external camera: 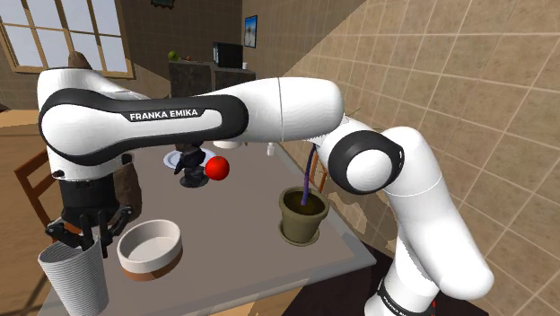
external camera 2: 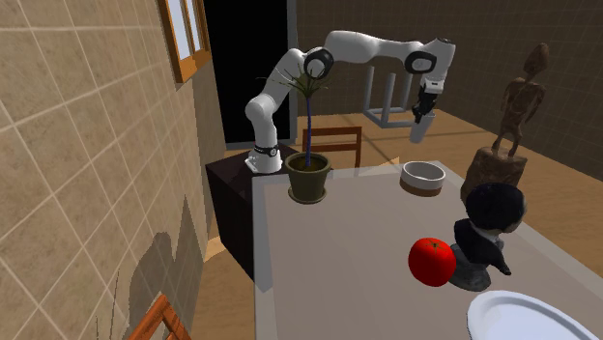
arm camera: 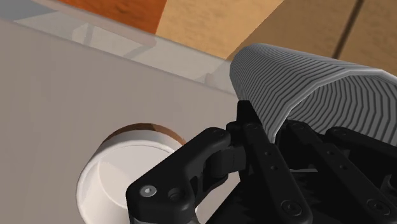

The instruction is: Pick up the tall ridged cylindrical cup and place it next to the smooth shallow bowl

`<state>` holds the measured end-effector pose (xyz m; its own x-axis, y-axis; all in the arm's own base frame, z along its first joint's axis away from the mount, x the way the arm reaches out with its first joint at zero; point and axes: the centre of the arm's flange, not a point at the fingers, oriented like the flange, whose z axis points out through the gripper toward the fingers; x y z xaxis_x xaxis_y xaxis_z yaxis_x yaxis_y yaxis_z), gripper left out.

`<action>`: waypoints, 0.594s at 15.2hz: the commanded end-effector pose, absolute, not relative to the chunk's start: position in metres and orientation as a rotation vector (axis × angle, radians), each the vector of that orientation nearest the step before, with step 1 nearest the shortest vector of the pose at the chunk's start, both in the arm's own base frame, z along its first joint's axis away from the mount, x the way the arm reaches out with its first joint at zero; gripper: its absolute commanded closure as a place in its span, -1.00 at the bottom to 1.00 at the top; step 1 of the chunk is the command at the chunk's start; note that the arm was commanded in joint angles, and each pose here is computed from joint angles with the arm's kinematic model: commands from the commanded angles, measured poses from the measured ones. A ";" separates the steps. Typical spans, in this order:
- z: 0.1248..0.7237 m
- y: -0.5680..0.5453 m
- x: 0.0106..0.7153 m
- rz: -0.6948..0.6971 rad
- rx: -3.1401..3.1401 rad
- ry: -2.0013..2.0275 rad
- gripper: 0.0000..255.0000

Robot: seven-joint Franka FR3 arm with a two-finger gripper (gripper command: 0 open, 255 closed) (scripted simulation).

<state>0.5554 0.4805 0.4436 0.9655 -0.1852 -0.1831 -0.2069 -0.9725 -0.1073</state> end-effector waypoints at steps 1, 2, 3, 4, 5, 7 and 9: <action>0.434 0.481 0.555 0.260 -2.989 0.299 1.00; 0.429 0.481 0.555 0.260 -2.989 0.299 1.00; 0.423 0.481 0.555 0.260 -2.989 0.299 1.00; 0.418 0.481 0.555 0.260 -2.989 0.299 1.00; 0.413 0.481 0.555 0.260 -2.989 0.299 1.00; 0.402 0.481 0.555 0.260 -2.989 0.299 1.00; 0.392 0.481 0.555 0.260 -2.989 0.299 1.00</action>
